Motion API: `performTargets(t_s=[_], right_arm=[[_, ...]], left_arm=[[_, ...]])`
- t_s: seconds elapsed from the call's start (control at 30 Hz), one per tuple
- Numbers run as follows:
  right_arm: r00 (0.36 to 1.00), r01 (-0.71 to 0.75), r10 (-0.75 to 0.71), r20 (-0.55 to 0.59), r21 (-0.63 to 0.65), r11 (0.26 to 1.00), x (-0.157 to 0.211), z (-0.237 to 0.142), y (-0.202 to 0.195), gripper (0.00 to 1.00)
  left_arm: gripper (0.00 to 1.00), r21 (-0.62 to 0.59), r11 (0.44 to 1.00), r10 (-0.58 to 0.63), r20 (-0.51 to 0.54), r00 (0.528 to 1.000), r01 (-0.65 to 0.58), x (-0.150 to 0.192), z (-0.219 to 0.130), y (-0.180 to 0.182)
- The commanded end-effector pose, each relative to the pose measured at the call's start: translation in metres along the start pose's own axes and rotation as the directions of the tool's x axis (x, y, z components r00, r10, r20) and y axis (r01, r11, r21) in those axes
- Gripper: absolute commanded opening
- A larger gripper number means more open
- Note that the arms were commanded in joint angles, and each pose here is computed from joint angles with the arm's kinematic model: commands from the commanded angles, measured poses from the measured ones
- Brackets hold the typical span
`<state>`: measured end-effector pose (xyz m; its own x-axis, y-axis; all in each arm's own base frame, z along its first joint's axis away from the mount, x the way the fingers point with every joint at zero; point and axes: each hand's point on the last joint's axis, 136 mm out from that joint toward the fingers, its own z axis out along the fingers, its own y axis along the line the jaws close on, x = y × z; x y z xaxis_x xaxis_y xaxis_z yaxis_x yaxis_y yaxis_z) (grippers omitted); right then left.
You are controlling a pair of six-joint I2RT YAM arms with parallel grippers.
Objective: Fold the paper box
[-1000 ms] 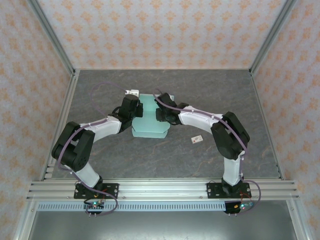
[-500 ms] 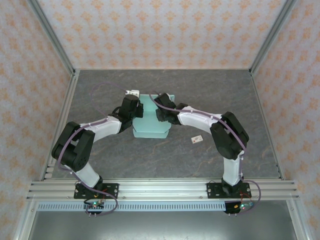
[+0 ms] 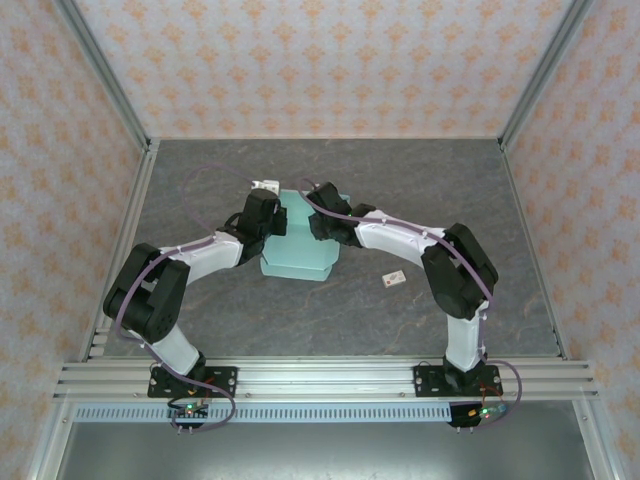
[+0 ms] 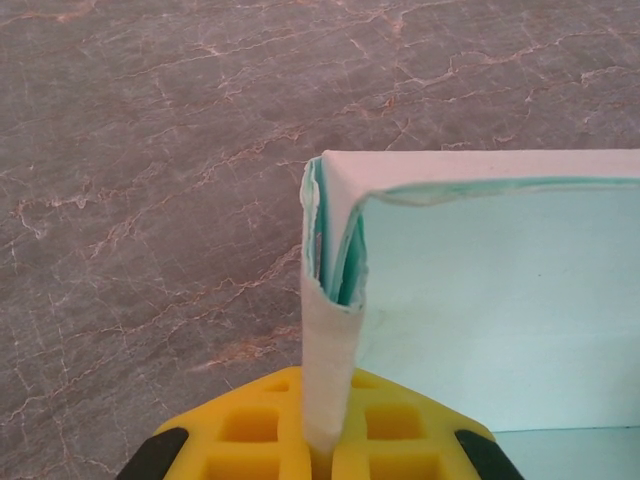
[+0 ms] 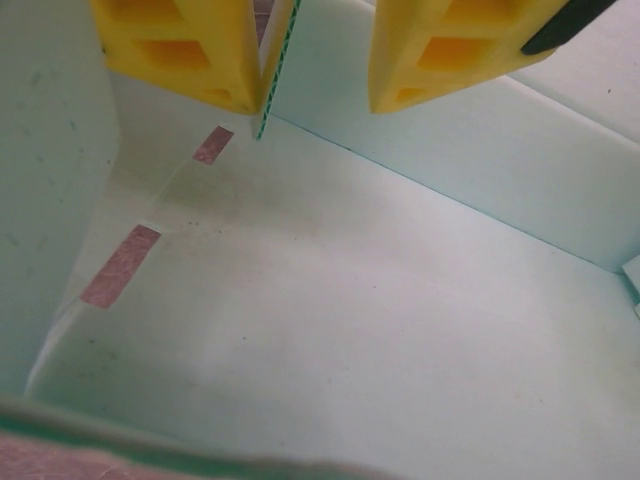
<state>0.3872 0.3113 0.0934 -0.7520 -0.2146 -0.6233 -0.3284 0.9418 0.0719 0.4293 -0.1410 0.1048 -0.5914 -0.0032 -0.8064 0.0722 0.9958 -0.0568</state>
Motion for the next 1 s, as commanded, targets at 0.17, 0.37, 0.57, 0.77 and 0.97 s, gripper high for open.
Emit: performTargets(t_s=[0.17, 0.37, 0.57, 0.77, 0.97], right_arm=[[1.000, -0.006, 0.005, -0.010, -0.087, 0.996, 0.007, 0.004, 0.023, 0.32], [0.999, 0.040, -0.040, 0.014, -0.037, 0.999, -0.001, -0.014, 0.012, 0.34], [0.996, 0.075, -0.075, 0.041, -0.010, 0.997, -0.007, -0.054, -0.001, 0.44], [0.992, 0.114, -0.114, 0.054, -0.007, 0.993, -0.007, -0.099, -0.013, 0.53], [0.991, 0.087, -0.077, 0.110, -0.089, 0.992, -0.018, -0.139, -0.029, 0.55]], left_arm=[[0.00, 0.025, 1.000, -0.007, 0.015, 1.000, 0.006, -0.010, -0.002, -0.009], [0.00, 0.008, 1.000, -0.008, 0.016, 1.000, 0.007, -0.010, -0.003, -0.005], [0.00, -0.018, 1.000, 0.004, 0.013, 1.000, -0.004, -0.010, -0.004, -0.001], [0.00, -0.007, 1.000, -0.008, 0.010, 1.000, 0.008, -0.011, -0.005, -0.003], [0.00, 0.012, 1.000, -0.022, 0.010, 1.000, 0.022, -0.014, -0.009, -0.005]])
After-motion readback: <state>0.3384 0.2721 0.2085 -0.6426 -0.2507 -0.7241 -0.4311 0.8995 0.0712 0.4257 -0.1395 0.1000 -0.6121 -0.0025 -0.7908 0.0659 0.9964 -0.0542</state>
